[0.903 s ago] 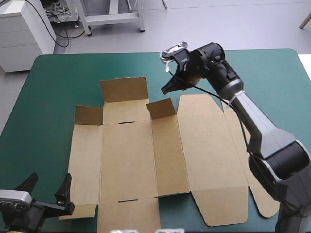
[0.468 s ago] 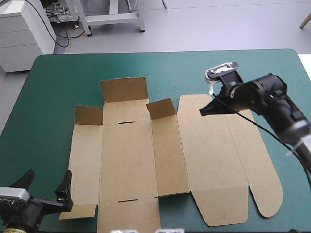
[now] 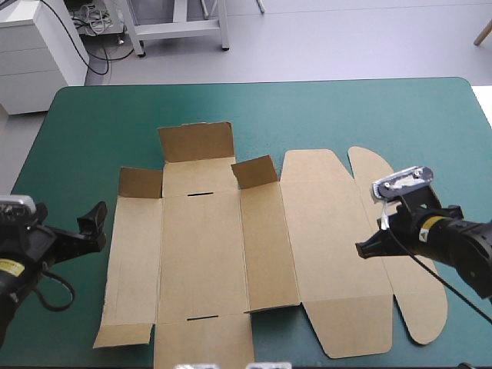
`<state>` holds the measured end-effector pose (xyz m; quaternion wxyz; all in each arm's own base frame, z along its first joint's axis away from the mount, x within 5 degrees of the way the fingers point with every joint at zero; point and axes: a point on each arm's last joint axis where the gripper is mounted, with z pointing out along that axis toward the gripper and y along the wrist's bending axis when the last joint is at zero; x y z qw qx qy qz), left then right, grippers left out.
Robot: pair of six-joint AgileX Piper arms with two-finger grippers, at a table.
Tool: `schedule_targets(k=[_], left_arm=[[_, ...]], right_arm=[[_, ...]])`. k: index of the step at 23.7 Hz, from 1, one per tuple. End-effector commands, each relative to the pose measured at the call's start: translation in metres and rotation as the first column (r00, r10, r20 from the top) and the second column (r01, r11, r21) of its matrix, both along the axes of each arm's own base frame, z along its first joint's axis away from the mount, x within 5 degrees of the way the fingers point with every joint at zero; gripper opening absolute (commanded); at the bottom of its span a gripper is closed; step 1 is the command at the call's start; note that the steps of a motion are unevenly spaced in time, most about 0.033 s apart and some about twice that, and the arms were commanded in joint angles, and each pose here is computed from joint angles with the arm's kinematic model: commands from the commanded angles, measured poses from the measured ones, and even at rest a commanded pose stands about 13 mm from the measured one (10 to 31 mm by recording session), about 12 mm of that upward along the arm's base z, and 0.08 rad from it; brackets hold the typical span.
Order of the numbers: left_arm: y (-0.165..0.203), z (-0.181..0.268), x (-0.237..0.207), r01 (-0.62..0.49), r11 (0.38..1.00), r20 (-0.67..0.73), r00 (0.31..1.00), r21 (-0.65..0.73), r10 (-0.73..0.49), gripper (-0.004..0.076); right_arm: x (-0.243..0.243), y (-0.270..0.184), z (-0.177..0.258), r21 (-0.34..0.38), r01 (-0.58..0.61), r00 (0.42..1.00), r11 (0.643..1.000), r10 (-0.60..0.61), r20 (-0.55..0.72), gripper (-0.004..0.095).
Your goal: Fold the box
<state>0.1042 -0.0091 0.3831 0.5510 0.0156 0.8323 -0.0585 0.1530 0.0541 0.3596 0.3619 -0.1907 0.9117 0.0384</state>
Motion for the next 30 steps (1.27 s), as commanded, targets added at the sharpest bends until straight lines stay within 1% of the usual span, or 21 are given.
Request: schedule_targets(k=[1,3,6,9,12,17,18,19,20,21,23,25,28,30], left_arm=[[-0.001,0.019,0.018,0.02,1.0,-0.033,0.999,-0.019,-0.02,0.069],[-0.003,0.011,0.026,0.044,0.999,-0.15,0.988,-0.028,-0.047,0.069],[-0.005,-0.005,0.034,0.076,0.996,-0.337,0.937,-0.042,-0.086,0.069],[-0.003,-0.018,0.044,0.086,0.996,-0.458,0.884,-0.039,-0.094,0.069],[-0.004,-0.019,0.047,0.085,0.995,-0.46,0.883,-0.045,-0.096,0.069],[-0.001,-0.03,0.044,0.086,0.996,-0.544,0.835,-0.023,-0.085,0.069],[0.006,-0.036,0.046,0.059,0.997,-0.59,0.807,0.039,-0.025,0.069],[0.013,-0.041,0.048,0.012,0.997,-0.613,0.789,0.071,0.034,0.069],[0.017,-0.043,0.051,-0.014,0.998,-0.621,0.782,0.069,0.054,0.069],[0.019,-0.05,0.055,-0.033,0.999,-0.637,0.77,0.022,0.039,0.069],[0.025,-0.069,0.062,-0.04,0.993,-0.669,0.742,-0.107,-0.042,0.069],[0.034,-0.093,0.066,-0.107,0.963,-0.689,0.718,-0.246,-0.097,0.069],[0.045,-0.107,0.067,-0.173,0.935,-0.705,0.702,-0.309,-0.103,0.069],[0.048,-0.109,0.067,-0.178,0.927,-0.72,0.683,-0.33,-0.125,0.069]], right_arm=[[-0.018,-0.008,0.002,0.034,0.014,0.996,0.999,-0.017,0.092,-0.0002],[-0.027,-0.012,-0.003,0.04,0.017,0.995,0.999,-0.02,0.097,-0.0002],[-0.039,-0.016,-0.012,0.041,0.015,0.994,0.999,-0.019,0.103,-0.0002],[-0.052,-0.021,-0.018,0.043,0.012,0.993,0.999,-0.017,0.118,-0.0002],[-0.058,-0.023,-0.019,0.045,0.012,0.992,0.999,-0.018,0.124,-0.0002],[-0.06,-0.024,-0.018,0.048,0.012,0.991,0.999,-0.018,0.131,-0.0002],[-0.06,-0.024,-0.018,0.046,0.01,0.991,0.999,-0.016,0.132,-0.0002],[-0.06,-0.024,-0.018,0.043,0.007,0.991,0.999,-0.013,0.133,-0.0002],[-0.06,-0.024,-0.018,0.043,0.007,0.991,0.999,-0.013,0.133,-0.0002],[-0.06,-0.024,-0.018,0.046,0.007,0.991,0.999,-0.013,0.132,-0.0002],[-0.06,-0.024,-0.018,0.046,0.007,0.991,0.999,-0.013,0.132,-0.0002],[-0.06,-0.024,-0.018,0.046,0.007,0.991,0.999,-0.013,0.132,-0.0002],[-0.06,-0.024,-0.018,0.046,0.007,0.991,0.999,-0.013,0.132,-0.0002],[-0.06,-0.024,-0.018,0.046,0.007,0.991,0.999,-0.013,0.132,-0.0002]])
